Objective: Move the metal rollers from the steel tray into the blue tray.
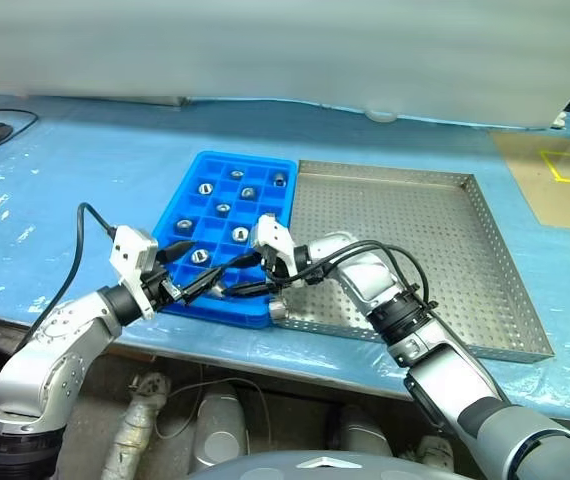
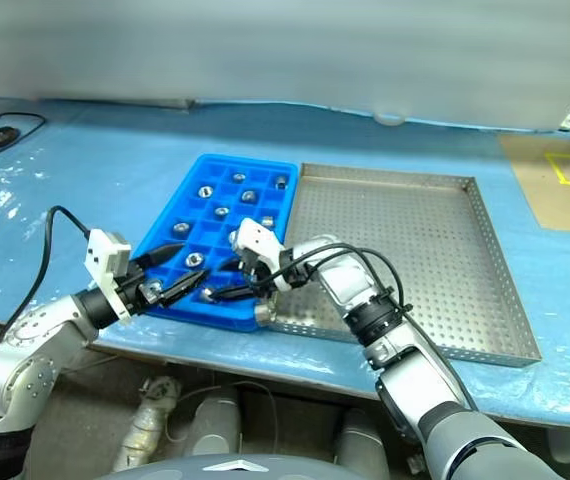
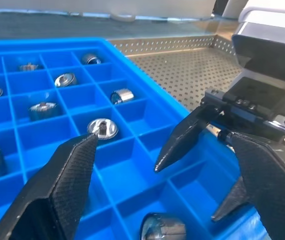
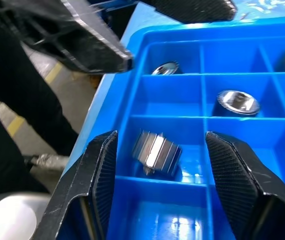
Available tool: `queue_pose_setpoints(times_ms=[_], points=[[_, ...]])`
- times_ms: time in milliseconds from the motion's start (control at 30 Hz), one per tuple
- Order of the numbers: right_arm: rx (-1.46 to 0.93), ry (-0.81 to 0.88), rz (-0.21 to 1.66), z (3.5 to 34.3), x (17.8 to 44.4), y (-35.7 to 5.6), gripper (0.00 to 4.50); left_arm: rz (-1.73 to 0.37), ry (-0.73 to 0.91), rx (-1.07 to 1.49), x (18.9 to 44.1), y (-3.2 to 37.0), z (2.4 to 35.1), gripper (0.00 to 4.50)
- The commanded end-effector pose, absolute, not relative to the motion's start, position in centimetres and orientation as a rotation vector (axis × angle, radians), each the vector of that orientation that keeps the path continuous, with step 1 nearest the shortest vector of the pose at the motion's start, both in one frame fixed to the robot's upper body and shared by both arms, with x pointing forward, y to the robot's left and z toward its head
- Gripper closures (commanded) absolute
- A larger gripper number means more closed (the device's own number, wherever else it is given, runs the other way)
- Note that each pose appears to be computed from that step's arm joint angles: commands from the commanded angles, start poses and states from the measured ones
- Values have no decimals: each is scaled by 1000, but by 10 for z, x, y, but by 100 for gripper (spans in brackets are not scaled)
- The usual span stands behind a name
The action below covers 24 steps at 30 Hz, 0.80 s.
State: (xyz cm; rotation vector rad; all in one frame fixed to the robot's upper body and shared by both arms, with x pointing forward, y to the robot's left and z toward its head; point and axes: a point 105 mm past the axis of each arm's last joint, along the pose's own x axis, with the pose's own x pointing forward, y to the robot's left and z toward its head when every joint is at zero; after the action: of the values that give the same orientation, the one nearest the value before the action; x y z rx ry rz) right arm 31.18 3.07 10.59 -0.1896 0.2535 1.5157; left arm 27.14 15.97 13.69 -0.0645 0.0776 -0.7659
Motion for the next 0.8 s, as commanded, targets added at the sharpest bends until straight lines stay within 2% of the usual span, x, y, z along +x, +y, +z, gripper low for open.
queue_pose_setpoints(times_ms=[33, 100, 200, 400, 500, 633, 800], points=[[-12, 94, 1473, 160, 327, 21, 181, -813, 35, -102, 274, 146, 147, 0], [56, 68, 1441, 174, 334, 14, 181, -832, 31, -114, 275, 142, 147, 0], [202, -5, 1281, 204, 362, -12, 181, -897, 27, -133, 280, 127, 149, 0], [367, -80, 1065, 229, 391, -36, 181, -940, 0, -149, 298, 107, 150, 0], [414, -91, 1018, 232, 395, -38, 181, -958, -11, -133, 305, 95, 147, 0], [379, -69, 999, 223, 394, -35, 181, -997, -93, -173, 316, 67, 161, 0], [321, -49, 994, 215, 392, -29, 181, -1016, -98, -171, 328, 46, 164, 0]])
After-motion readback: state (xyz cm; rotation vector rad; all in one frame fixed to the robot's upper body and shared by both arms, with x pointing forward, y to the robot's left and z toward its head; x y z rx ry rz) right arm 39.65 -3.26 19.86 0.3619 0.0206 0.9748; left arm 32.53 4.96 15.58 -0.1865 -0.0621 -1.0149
